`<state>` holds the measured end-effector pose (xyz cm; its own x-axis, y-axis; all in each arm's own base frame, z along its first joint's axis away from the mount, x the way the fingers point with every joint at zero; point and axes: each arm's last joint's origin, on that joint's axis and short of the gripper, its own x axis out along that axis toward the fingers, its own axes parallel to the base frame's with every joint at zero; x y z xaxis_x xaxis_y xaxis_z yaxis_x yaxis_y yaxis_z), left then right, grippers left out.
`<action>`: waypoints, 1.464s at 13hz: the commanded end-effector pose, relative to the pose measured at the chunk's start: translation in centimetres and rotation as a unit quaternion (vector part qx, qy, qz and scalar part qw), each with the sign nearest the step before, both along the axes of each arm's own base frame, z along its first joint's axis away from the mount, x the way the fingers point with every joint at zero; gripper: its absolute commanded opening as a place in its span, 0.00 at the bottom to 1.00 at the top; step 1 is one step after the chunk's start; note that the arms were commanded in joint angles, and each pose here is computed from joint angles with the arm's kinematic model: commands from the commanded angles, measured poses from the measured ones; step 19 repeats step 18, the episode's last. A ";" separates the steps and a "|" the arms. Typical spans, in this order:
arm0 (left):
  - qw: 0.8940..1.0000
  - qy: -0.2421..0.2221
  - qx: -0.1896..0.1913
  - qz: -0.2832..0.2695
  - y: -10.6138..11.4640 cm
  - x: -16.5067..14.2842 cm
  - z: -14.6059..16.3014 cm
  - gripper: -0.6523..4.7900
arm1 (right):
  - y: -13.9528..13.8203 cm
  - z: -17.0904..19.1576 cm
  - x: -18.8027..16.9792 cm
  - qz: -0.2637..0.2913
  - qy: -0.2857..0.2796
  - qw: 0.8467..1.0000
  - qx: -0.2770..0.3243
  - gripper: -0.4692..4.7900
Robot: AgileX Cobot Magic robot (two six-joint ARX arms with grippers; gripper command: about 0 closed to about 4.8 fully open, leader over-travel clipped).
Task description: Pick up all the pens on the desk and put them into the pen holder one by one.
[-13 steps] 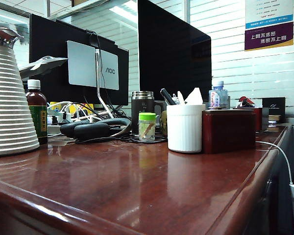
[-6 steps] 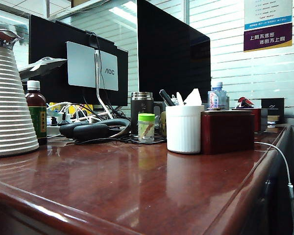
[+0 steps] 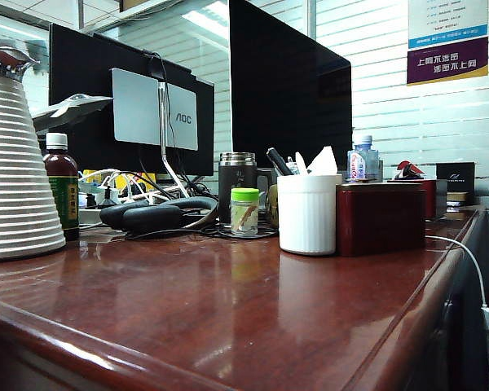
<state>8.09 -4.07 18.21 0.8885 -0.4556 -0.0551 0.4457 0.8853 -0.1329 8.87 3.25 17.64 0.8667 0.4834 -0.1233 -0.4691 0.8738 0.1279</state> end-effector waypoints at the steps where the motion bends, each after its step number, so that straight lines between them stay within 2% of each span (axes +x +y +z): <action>1: 0.996 -0.003 0.002 0.089 1.4 0.7 -0.2 0.11 | -0.2 -1.9 0.4 -0.055 0.018 0.998 -0.010 0.09; 4: 0.988 -0.004 0.026 0.150 2.6 0.9 -0.3 0.11 | -0.7 -3.4 0.7 -0.148 0.044 0.987 -0.039 0.09; 5: 0.987 -0.005 0.026 0.159 2.8 1.0 -0.3 0.11 | -0.7 -3.3 0.7 -0.151 0.044 0.987 -0.035 0.09; 8: 0.981 -0.019 0.037 0.190 3.4 1.0 0.0 0.11 | -0.5 -3.3 0.6 -0.114 0.046 0.992 -0.029 0.09; 12: 0.981 -0.020 0.036 0.191 3.4 1.0 0.0 0.11 | -0.7 -3.2 0.6 -0.127 0.039 0.991 -0.027 0.09; 14: 0.981 -0.020 0.036 0.190 3.4 1.0 0.0 0.11 | -1.4 -2.6 0.6 -0.165 0.008 0.986 -0.014 0.09; 15: 0.981 -0.019 0.036 0.190 3.4 1.0 0.0 0.11 | -2.1 -2.6 0.7 -0.203 0.007 0.979 -0.013 0.09; 19: 0.981 -0.015 0.037 0.190 3.4 1.0 -0.1 0.11 | -2.5 -2.6 0.8 -0.223 0.007 0.975 -0.013 0.09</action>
